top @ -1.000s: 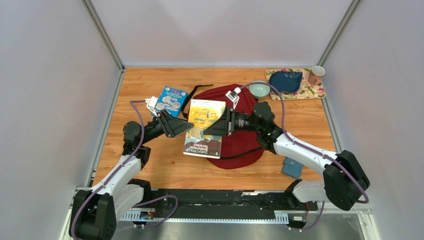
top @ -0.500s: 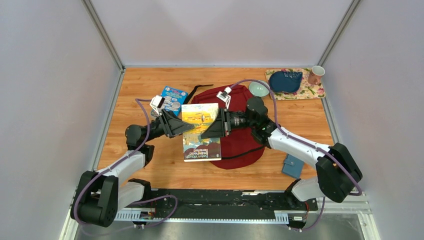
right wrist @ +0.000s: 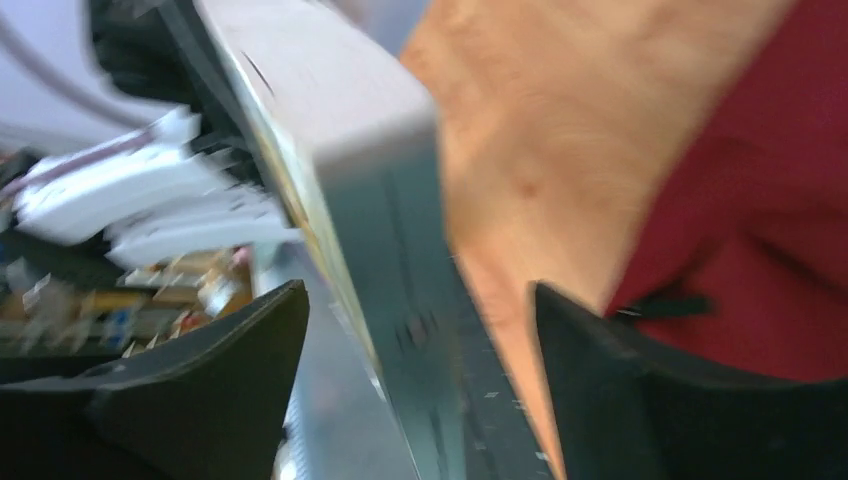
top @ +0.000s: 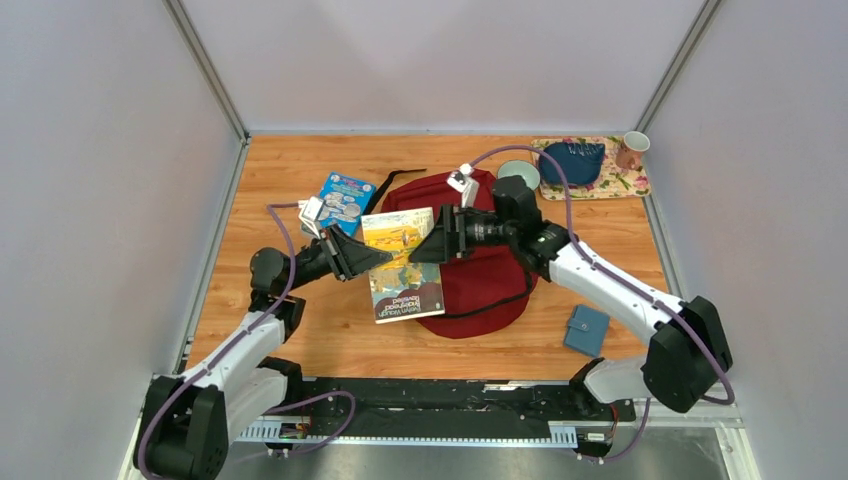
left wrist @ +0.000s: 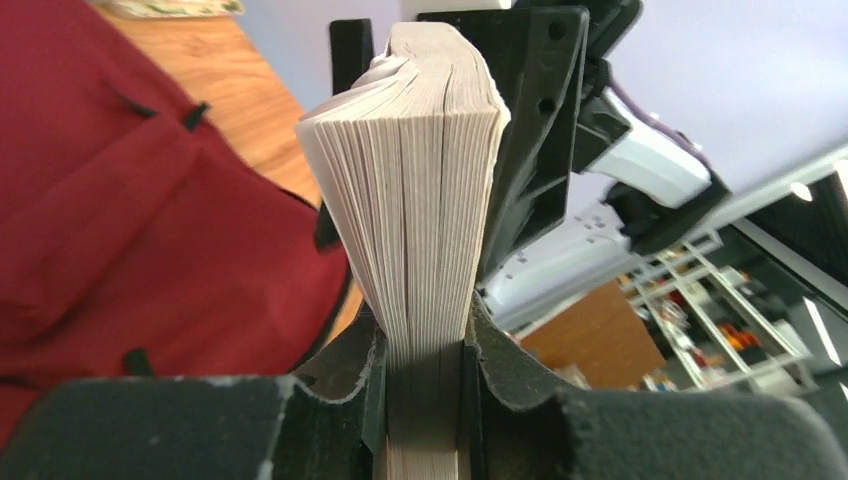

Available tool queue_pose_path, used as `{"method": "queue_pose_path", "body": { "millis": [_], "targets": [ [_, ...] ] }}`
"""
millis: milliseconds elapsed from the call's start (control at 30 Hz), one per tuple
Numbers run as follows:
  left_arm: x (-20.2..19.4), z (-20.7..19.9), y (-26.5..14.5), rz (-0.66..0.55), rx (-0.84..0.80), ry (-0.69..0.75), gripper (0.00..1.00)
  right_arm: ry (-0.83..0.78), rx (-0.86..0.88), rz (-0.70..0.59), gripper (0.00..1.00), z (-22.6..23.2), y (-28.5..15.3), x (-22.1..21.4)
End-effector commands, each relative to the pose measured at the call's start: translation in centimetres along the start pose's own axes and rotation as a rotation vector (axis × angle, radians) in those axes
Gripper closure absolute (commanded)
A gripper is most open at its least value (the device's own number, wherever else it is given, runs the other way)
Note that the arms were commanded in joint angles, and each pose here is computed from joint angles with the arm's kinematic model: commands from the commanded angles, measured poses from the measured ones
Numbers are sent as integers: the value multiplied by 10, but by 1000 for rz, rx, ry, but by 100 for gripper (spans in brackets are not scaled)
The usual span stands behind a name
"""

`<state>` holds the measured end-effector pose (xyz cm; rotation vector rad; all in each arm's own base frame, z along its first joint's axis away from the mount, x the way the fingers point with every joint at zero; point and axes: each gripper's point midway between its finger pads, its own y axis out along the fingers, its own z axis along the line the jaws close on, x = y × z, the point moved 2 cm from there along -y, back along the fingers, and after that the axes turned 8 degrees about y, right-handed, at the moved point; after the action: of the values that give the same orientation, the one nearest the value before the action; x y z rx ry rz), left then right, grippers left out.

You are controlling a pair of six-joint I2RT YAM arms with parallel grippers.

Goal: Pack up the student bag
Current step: Place the book in the student bag.

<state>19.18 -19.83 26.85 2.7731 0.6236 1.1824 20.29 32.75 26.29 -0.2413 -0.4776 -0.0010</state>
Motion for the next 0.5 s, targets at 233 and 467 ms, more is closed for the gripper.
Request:
{"method": "queue_pose_path", "body": {
  "millis": [233, 467],
  "targets": [
    [36, 58, -32, -350, 490, 150, 100, 193, -345, -430, 11, -70, -74, -8],
    [52, 53, -46, -600, 439, 30, 100, 299, -118, -534, 11, -53, -69, -34]
  ]
}}
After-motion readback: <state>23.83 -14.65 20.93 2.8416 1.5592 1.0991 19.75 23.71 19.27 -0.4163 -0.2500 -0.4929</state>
